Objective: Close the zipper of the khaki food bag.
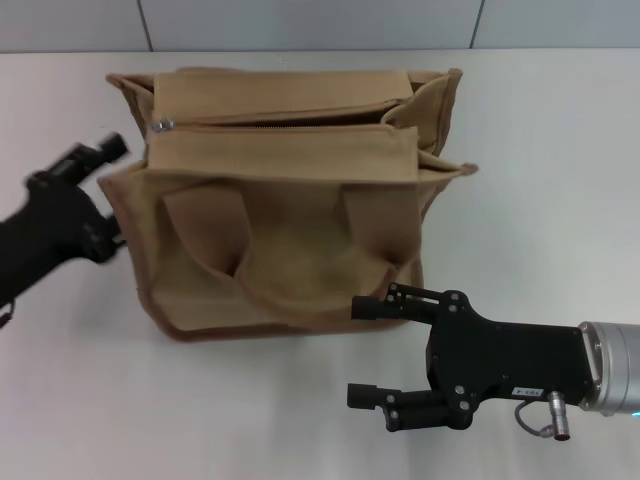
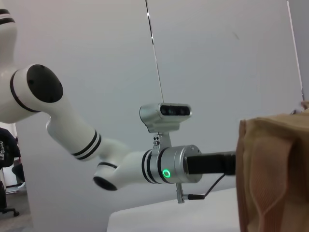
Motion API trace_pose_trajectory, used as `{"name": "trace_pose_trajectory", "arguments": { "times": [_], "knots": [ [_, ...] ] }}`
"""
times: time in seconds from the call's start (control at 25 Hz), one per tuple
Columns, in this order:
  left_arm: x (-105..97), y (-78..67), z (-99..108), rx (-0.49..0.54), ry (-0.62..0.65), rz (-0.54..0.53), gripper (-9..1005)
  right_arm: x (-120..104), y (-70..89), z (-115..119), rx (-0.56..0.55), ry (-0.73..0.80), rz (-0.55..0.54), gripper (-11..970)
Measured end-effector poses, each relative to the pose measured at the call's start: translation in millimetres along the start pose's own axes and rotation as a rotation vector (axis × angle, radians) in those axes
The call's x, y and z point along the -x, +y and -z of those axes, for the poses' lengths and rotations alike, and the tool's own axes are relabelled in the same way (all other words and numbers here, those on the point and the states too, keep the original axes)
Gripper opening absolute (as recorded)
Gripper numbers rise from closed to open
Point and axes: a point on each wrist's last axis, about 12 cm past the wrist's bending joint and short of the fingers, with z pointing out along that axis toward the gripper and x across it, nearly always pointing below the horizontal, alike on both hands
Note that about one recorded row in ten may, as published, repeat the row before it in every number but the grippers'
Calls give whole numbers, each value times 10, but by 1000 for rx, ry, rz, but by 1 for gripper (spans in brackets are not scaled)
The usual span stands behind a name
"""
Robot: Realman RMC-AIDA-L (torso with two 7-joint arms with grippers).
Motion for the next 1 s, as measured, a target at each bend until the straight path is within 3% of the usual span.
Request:
{"name": "trace_pose_trajectory", "arguments": {
  "times": [0.12, 0.36, 1.0],
  "knots": [
    [15, -19, -69, -48, 17, -19, 743, 0, -2, -1, 0, 1, 0, 832],
    [98, 37, -142, 10, -72, -4, 740, -1, -2, -3, 0, 1, -1, 832],
    [68, 31, -8, 69, -99, 40, 733, 2, -7, -1, -10, -6, -1, 832]
  ]
}}
